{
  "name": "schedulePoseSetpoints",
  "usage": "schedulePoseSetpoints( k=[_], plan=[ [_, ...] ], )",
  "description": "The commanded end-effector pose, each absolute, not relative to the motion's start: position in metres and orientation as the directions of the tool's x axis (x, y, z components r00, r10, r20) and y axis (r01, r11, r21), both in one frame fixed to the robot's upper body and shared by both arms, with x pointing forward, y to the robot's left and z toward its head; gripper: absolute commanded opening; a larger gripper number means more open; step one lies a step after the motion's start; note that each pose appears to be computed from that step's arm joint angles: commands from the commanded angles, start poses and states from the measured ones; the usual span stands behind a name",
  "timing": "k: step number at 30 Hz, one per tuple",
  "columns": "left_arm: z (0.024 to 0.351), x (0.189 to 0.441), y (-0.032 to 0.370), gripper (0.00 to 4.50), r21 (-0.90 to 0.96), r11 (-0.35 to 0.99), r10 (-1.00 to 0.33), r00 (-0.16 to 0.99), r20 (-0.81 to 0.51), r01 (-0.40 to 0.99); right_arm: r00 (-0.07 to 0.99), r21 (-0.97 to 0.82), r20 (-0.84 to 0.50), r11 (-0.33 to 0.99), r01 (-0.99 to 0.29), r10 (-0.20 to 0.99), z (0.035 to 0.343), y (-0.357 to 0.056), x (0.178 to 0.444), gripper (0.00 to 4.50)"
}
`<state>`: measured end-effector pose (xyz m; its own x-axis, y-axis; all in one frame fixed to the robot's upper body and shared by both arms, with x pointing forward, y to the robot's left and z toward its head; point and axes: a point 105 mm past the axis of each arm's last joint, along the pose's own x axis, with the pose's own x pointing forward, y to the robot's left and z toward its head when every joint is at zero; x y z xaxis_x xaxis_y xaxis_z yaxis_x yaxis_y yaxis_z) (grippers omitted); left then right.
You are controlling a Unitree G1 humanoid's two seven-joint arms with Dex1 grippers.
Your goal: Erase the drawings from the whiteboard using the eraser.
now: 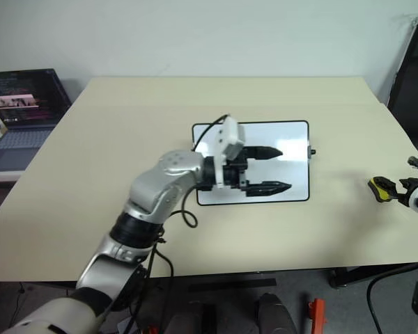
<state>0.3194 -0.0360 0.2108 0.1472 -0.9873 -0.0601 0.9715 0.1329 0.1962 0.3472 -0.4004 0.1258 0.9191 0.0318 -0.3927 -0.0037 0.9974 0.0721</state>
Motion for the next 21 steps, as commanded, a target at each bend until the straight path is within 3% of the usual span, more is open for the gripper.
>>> schedulePoseSetpoints(
  k=[1, 10, 13, 21],
  plan=[
    [0.21, 0.319, -0.042, 4.5, 0.243, 0.131, -0.985, 0.153, -0.075, 0.961, 0.927, 0.02, -0.375, 1.0, -0.01, 0.017, 0.137, -0.407, 0.347, 4.47],
    [0.206, 0.311, -0.048, 4.5, 0.226, 0.108, -0.987, 0.131, -0.089, 0.968, 0.92, 0.019, -0.39, 0.999, -0.026, 0.031, 0.13, -0.403, 0.352, 4.47],
    [0.205, 0.312, -0.047, 4.5, 0.224, 0.111, -0.987, 0.135, -0.091, 0.968, 0.915, 0.012, -0.403, 0.999, -0.03, 0.032, 0.129, -0.403, 0.351, 3.98],
    [0.207, 0.318, -0.039, 4.5, 0.222, 0.147, -0.982, 0.169, -0.083, 0.964, 0.897, 0.005, -0.441, 0.999, -0.038, 0.036, 0.121, -0.402, 0.349, 1.26]
  ],
)
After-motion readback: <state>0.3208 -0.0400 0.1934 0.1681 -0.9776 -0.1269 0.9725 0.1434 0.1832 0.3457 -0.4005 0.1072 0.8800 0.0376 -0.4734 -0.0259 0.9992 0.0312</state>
